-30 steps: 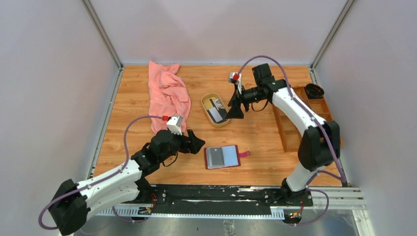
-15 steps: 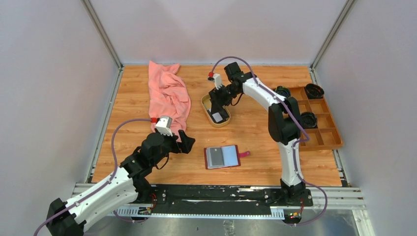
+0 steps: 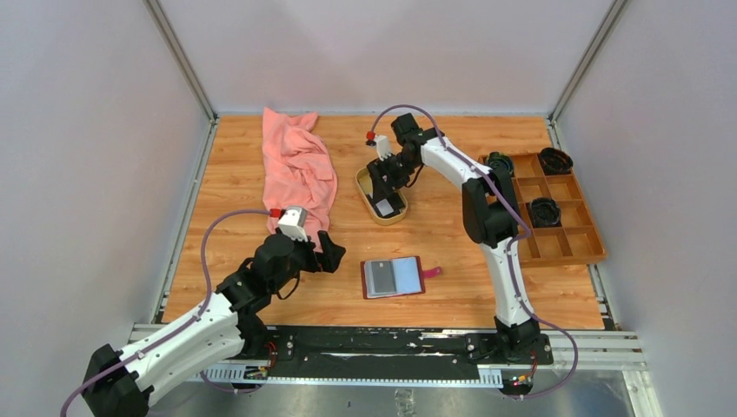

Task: Put the credit cards into the card holder
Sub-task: Pick up the credit card from the storage box.

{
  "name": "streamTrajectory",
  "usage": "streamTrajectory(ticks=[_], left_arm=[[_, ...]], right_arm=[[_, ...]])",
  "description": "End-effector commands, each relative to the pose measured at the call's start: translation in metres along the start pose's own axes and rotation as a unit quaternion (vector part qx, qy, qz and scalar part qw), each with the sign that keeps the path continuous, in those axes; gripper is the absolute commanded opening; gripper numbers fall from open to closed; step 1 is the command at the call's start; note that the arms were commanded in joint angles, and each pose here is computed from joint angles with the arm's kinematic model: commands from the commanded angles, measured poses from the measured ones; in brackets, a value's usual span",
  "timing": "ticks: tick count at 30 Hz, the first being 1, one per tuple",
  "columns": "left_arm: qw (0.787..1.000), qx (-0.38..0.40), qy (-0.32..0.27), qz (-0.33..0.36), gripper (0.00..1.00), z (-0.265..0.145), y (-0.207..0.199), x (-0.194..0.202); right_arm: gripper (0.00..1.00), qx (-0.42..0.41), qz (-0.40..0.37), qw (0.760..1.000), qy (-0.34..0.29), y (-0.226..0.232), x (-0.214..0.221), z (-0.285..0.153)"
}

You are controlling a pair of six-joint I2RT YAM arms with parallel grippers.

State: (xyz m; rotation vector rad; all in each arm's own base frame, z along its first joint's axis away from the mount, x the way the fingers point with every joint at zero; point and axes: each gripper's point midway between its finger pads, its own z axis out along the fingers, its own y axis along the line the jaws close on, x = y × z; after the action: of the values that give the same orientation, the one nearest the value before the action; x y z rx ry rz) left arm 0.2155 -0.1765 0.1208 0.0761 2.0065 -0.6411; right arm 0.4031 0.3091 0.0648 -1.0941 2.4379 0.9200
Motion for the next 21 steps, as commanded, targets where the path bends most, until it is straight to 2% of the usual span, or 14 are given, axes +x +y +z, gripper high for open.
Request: streamTrajectory(ticks=[1,21], left_arm=[[1.000,-0.007,-0.001,-0.004,1.00,0.003,0.005,0.004],[1.000,-0.006,0.004,-0.006,1.00,0.004,0.005,0.006]], right_arm=[[0.68,0.014,0.018,0.999,0.025,-0.004,0.010,0.003],[0.68,-0.055,0.044,0.997,0.030,0.030,0.019,0.010]])
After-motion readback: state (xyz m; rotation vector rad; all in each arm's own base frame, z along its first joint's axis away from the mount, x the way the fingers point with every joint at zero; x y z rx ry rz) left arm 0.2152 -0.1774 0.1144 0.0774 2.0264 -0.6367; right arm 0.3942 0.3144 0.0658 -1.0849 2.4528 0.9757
